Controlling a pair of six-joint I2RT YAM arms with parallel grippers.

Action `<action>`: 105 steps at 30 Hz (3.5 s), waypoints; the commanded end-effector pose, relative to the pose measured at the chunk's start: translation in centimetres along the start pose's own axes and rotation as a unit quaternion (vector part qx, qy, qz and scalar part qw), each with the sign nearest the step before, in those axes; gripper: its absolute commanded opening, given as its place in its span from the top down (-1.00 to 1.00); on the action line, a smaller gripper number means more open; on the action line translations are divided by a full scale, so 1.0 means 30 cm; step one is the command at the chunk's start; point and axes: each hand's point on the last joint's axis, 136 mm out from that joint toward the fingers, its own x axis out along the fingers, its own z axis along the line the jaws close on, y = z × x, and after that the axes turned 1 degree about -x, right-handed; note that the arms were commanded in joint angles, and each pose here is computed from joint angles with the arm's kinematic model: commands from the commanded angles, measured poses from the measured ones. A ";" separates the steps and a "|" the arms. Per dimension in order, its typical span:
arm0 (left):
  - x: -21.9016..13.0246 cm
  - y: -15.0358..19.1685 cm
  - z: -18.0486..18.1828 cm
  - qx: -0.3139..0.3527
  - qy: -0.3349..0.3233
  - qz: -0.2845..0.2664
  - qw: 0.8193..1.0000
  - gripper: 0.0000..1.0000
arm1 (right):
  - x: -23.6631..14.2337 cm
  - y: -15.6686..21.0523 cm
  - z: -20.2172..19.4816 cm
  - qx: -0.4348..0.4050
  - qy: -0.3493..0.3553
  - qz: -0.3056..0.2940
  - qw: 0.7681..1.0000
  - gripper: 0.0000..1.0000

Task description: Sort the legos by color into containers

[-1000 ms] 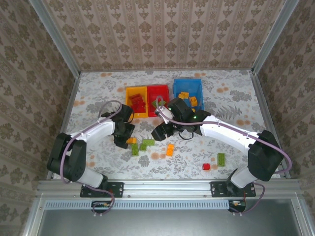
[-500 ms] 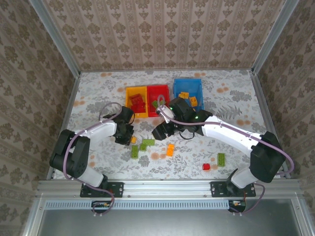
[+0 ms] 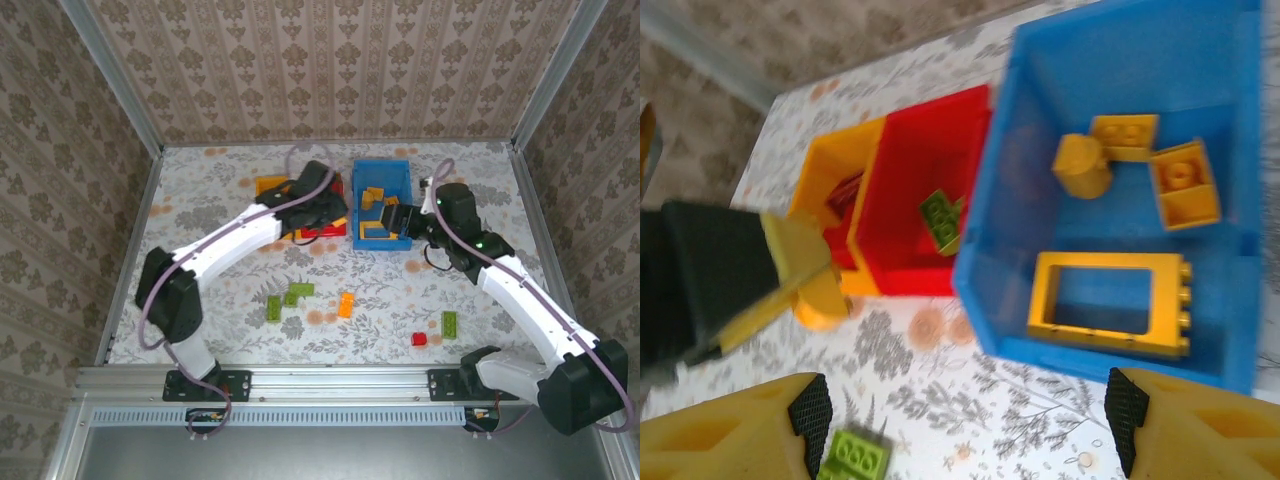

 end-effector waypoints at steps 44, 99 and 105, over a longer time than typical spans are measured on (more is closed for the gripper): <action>0.131 -0.054 -0.345 0.261 0.050 -0.044 0.963 -0.45 | -0.225 0.265 -0.194 0.133 0.156 0.184 0.961 -0.42; -0.551 0.000 0.383 0.181 -0.041 -0.087 0.979 -0.45 | 0.300 0.452 0.349 -0.094 0.051 0.314 0.944 0.53; -0.523 -0.090 0.505 0.089 -0.065 -0.072 0.991 -0.44 | 0.532 0.319 0.504 -0.115 0.031 0.265 0.957 0.54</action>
